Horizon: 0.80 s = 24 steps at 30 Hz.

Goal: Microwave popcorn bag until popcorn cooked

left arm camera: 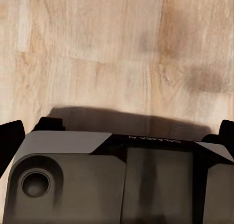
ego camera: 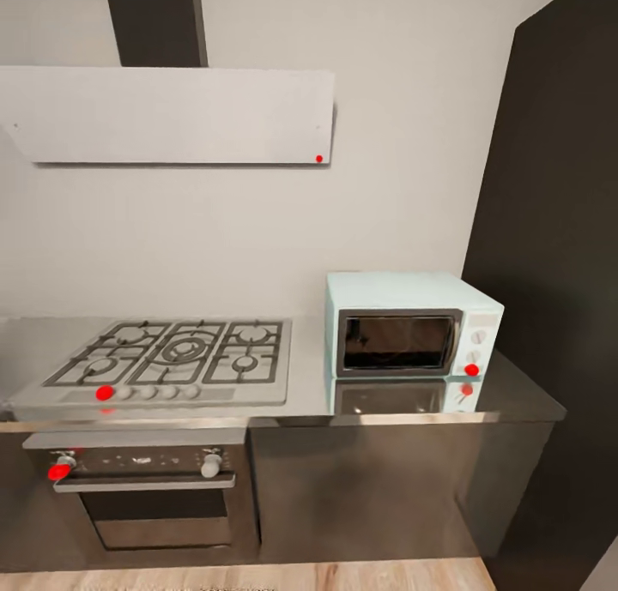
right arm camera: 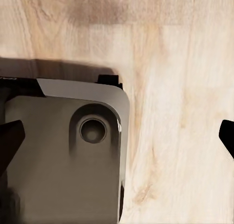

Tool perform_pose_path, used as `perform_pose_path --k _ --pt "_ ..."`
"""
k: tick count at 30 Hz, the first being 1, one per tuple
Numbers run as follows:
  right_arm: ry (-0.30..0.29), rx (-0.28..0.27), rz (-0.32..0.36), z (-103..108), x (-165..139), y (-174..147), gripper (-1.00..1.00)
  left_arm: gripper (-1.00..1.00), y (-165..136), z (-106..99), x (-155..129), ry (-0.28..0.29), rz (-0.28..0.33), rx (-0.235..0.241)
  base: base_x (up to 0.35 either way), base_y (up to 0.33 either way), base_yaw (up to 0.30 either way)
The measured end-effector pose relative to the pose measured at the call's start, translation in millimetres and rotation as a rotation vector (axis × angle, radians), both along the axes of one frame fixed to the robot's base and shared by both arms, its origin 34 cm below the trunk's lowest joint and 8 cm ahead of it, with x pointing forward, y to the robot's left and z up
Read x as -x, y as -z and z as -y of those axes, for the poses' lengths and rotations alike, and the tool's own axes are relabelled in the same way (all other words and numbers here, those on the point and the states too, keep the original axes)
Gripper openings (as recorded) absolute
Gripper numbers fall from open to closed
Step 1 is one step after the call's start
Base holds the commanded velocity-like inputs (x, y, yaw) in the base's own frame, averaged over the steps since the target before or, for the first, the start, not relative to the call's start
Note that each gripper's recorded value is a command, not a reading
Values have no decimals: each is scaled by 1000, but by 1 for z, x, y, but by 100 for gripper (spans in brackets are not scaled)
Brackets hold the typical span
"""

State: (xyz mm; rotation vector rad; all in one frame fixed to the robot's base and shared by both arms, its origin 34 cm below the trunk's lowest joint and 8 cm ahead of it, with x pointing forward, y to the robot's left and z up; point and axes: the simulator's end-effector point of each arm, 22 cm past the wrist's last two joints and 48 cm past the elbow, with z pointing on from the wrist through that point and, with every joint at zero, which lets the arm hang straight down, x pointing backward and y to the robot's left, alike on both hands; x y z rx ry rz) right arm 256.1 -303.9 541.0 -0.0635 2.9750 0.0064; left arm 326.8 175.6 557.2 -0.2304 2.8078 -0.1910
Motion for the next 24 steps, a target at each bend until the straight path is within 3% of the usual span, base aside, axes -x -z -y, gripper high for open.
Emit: perform_pose_path --k 8,24 --pt "0 0 0 0 0 0 100 100 0 0 0 0 0 0 0 0 237" --pt "-4 2 4 1 -1 0 100 100 0 0 0 0 0 0 0 0 10"
